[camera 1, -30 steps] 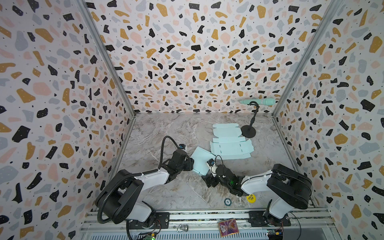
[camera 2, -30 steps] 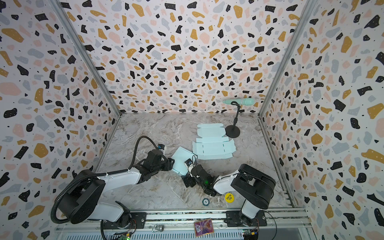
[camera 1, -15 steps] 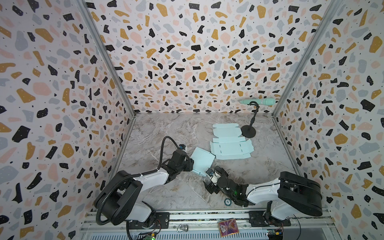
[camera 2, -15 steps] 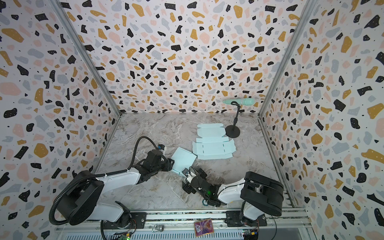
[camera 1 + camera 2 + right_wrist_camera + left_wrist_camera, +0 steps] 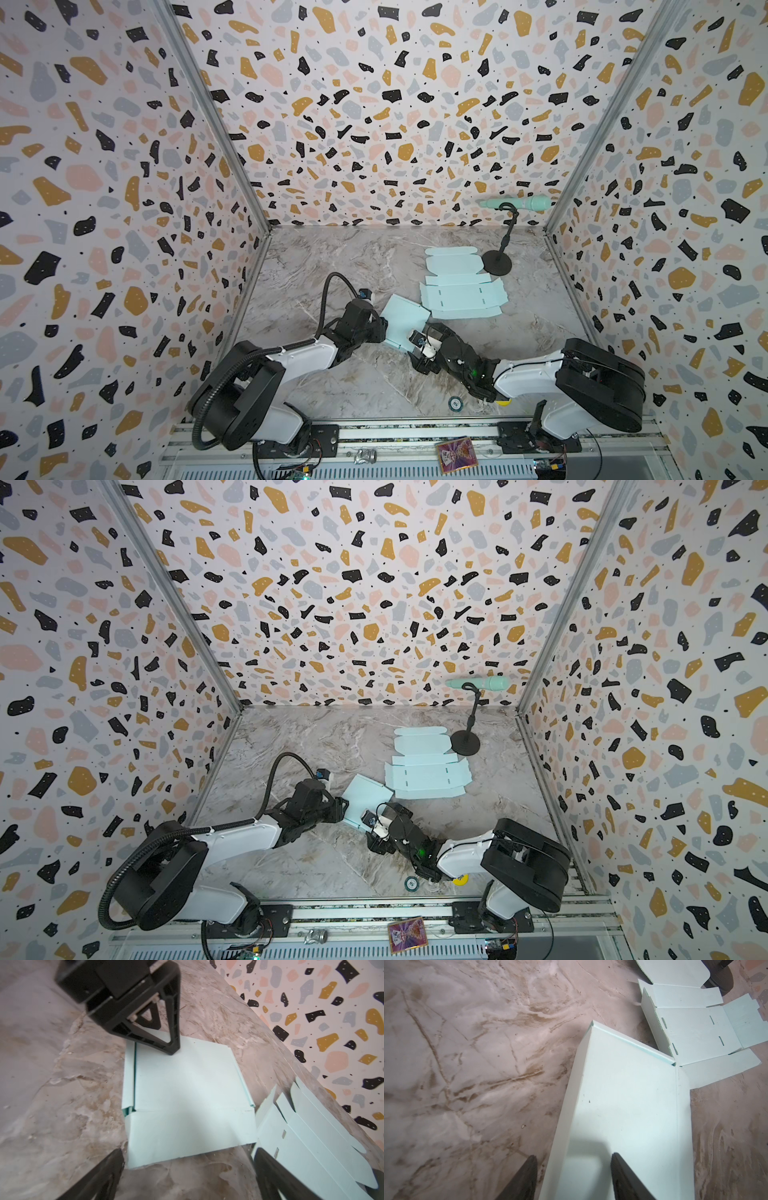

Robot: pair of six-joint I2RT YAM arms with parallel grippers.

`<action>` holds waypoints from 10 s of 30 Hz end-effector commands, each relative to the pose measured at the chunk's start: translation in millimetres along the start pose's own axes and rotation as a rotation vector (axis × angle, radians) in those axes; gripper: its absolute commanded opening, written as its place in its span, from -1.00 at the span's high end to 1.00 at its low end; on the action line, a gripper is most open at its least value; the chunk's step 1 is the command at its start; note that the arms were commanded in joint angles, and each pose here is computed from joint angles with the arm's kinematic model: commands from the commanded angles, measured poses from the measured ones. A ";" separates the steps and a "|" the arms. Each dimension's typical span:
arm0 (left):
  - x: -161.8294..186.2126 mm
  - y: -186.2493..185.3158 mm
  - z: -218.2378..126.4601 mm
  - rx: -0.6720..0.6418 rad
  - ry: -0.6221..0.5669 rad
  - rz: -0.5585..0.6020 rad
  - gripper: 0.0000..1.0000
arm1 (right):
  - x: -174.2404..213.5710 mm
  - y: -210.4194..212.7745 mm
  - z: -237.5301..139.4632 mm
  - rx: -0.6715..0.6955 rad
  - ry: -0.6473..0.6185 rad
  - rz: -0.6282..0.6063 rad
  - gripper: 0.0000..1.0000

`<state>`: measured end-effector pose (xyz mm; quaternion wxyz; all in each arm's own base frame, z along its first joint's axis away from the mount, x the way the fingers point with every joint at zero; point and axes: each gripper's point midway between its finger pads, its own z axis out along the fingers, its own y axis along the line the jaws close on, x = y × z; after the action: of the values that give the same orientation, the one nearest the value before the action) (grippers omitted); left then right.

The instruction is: Fold the paper box

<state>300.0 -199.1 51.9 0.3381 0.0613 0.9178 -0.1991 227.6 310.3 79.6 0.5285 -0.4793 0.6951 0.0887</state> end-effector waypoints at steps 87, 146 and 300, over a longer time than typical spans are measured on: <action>28.5 10.3 17.2 -0.022 0.084 0.038 -0.11 | -6.4 -7.1 32.0 0.032 0.022 -0.052 -0.43; 39.2 13.0 31.6 -0.021 0.120 0.066 -0.09 | -23.2 -52.9 0.5 0.086 0.069 0.342 -0.37; -23.5 -75.2 -16.1 -0.804 -0.140 0.703 1.00 | 59.5 -186.0 -108.1 0.223 -0.112 1.059 -0.51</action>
<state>290.6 -270.6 80.1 0.4219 0.2237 0.8363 0.2695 300.2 109.3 142.7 0.4891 0.0058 0.8228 0.2895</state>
